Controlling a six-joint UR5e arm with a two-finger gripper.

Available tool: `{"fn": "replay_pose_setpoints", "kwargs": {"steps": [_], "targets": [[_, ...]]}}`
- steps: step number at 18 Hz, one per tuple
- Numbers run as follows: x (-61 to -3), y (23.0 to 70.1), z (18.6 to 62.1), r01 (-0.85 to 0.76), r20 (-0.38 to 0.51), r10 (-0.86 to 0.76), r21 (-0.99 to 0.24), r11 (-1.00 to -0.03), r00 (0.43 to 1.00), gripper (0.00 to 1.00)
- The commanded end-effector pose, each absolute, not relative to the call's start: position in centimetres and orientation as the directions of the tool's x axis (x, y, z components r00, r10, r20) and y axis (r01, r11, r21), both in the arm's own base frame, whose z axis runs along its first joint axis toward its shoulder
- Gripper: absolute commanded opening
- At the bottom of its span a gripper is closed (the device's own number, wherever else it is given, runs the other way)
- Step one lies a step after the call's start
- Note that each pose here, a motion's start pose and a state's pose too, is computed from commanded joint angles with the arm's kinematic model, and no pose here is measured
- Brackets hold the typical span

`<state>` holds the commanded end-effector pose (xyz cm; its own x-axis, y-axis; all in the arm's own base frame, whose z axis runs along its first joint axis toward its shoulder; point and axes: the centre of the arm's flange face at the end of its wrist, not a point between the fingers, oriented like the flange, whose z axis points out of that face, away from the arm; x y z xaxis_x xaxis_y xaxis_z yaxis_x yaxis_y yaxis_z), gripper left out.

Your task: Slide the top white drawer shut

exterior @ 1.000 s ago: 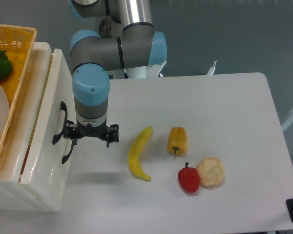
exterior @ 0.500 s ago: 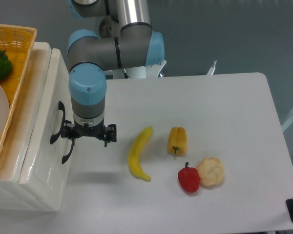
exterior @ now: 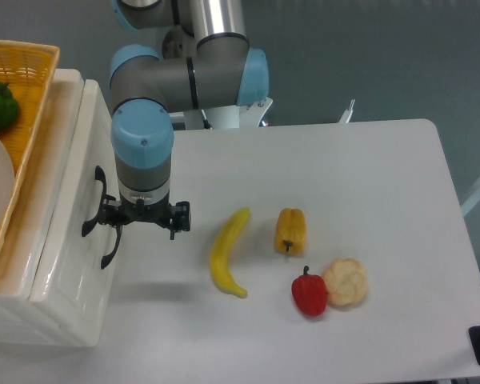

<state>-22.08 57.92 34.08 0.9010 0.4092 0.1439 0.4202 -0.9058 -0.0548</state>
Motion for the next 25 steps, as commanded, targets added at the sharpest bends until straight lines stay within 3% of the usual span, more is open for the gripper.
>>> {"fn": "replay_pose_setpoints", "kwargs": {"steps": [7, 11, 16, 19, 22, 25], "targets": [[-25.4, 56.7, 34.1, 0.446, 0.125, 0.436, -0.062, -0.893, 0.891, 1.00], [-29.1, 54.7, 34.3, 0.402, 0.051, 0.399, -0.059, -0.914, 0.915, 1.00], [-34.9, 52.1, 36.6, 0.473, 0.027, 0.473, -0.098, -0.875, 0.881, 1.00], [-37.4, 50.6, 36.8, 0.385, -0.003, 0.387, -0.099, -0.918, 0.922, 1.00], [-39.1, 48.8, 37.0, 0.281, -0.124, 0.282, -0.029, -0.959, 0.951, 1.00], [-41.2, 47.4, 37.6, 0.199, -0.148, 0.198, -0.009, -0.980, 0.969, 1.00]]}}
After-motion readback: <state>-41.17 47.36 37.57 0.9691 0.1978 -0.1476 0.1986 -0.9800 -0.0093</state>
